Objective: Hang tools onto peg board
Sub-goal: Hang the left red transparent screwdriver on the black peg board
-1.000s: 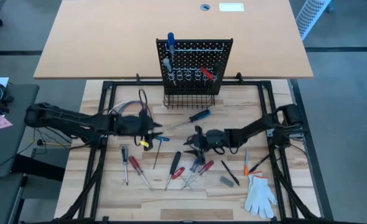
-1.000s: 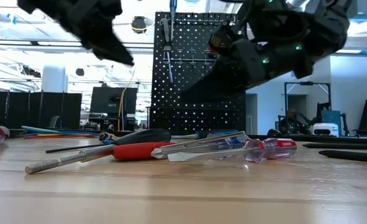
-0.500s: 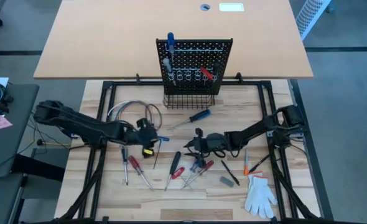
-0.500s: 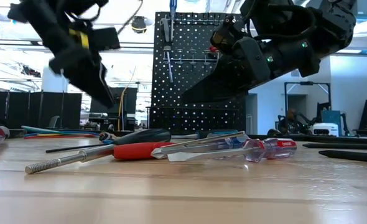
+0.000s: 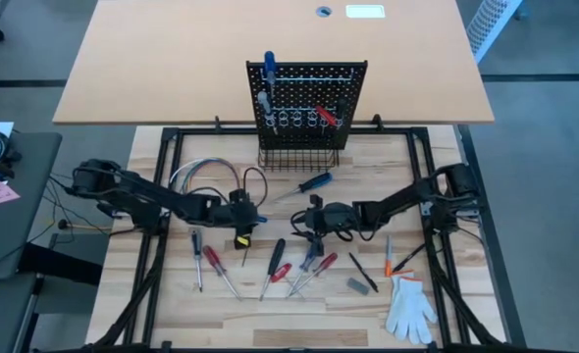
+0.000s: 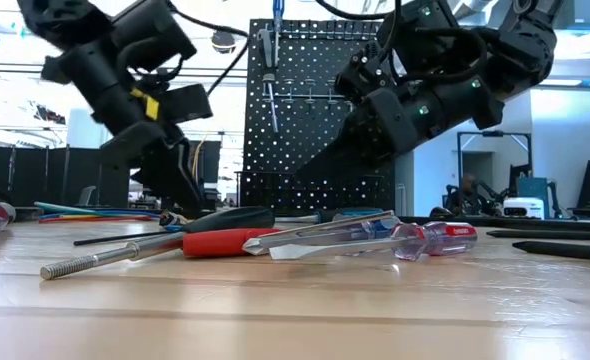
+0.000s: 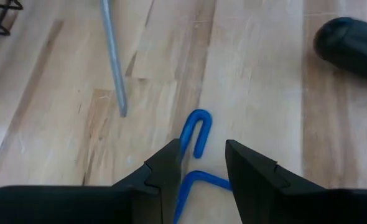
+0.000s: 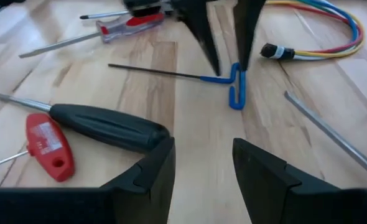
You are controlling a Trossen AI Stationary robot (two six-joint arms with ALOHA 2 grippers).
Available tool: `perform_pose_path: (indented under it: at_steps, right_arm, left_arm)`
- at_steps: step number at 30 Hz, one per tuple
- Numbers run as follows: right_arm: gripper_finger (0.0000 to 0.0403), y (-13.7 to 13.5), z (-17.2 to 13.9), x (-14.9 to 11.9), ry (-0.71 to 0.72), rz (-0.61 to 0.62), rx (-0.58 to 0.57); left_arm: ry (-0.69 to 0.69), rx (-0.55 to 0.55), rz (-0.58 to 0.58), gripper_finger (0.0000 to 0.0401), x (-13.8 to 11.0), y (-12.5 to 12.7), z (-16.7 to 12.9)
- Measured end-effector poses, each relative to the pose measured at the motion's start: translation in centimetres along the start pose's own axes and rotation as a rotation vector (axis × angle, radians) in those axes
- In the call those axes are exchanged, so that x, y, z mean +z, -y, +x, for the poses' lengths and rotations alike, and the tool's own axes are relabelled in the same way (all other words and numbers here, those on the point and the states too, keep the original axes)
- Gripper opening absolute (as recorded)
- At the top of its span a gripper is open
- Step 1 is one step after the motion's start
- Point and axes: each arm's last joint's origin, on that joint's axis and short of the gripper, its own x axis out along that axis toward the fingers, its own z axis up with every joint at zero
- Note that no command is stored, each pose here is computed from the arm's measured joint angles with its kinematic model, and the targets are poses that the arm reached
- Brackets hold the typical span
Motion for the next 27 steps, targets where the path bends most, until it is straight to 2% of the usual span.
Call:
perform_pose_path:
  at_steps: [5,11,19,22,25,27]
  right_arm:
    - [0.0166,0.0,0.0,0.0,-0.004,-0.008,0.002]
    - [0.0166,0.2,0.0,-0.1,-0.006,-0.007,-0.004]
    - [0.0166,0.2,0.0,-0.1,-0.008,-0.008,-0.003]
    - [0.0166,0.1,0.0,-0.1,-0.007,-0.009,-0.001]
    - [0.0166,0.1,0.0,-0.1,-0.007,-0.009,0.000]
    - [0.0166,0.1,0.0,-0.1,-0.009,-0.009,0.002]
  left_arm:
    - [0.066,-0.007,-0.037,0.0113,-1.5,-0.3,-0.7]
    - [0.159,-0.024,-0.026,0.0113,-0.8,-0.4,-2.2]
    - [0.175,-0.054,0.028,0.0113,-0.7,0.5,-2.8]
    - [0.110,-0.102,0.161,0.0113,-0.8,1.4,-3.5]
    - [-0.042,-0.181,0.295,0.0113,-0.6,2.8,-5.3]
    - [-0.180,-0.188,0.313,0.0113,-0.6,3.4,-6.6]
